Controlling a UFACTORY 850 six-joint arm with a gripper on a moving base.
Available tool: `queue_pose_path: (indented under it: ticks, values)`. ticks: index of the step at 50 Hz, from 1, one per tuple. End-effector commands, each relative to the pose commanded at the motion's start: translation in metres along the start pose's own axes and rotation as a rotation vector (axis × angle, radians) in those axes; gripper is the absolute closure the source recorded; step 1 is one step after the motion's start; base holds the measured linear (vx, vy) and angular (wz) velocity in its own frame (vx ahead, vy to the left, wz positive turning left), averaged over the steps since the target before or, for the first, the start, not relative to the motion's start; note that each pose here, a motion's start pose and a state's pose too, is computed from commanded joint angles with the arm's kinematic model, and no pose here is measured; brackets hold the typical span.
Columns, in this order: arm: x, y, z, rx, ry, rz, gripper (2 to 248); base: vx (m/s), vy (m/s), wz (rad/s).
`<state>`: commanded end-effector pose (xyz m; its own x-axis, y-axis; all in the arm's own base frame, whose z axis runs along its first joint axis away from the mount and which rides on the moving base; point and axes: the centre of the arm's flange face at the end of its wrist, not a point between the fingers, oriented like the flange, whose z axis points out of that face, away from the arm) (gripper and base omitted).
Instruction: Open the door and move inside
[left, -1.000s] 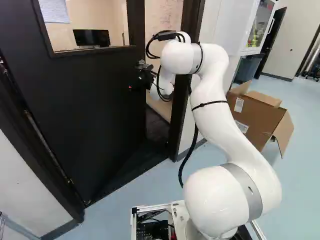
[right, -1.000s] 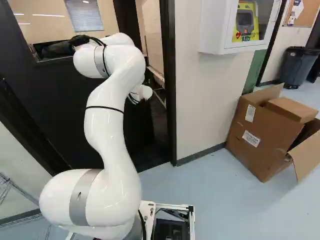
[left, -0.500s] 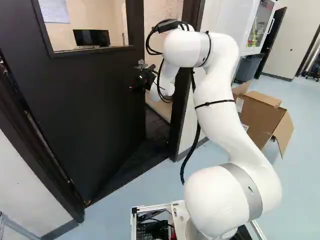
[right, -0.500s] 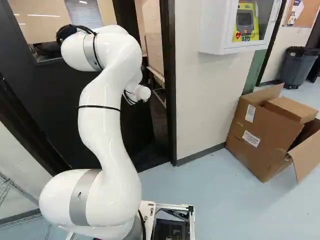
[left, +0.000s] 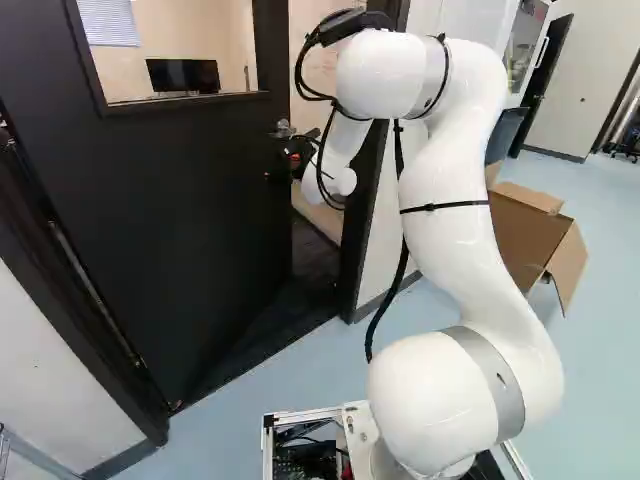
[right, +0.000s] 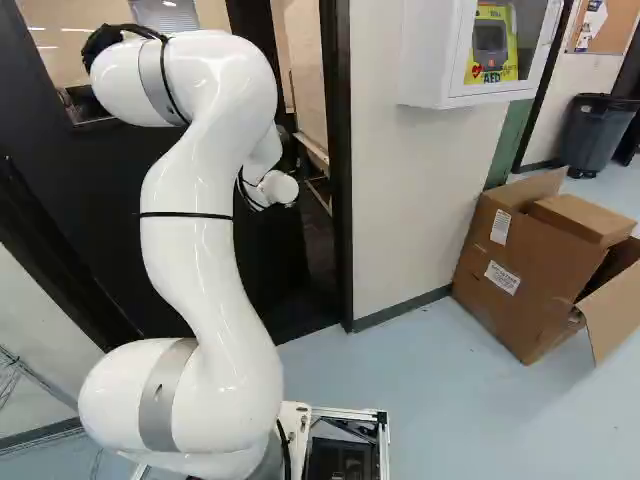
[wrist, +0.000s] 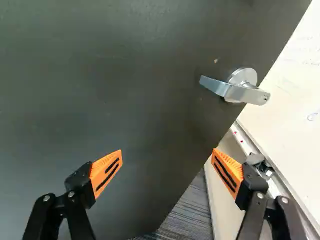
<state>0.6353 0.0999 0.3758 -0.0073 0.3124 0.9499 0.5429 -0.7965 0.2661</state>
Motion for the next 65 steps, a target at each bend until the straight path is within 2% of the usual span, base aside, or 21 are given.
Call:
queue_pose_path:
  ticks: [65]
  values:
    - [0.001,-0.021,-0.131,-0.342,-0.136,0.286,3,0.0,0.0,0.0]
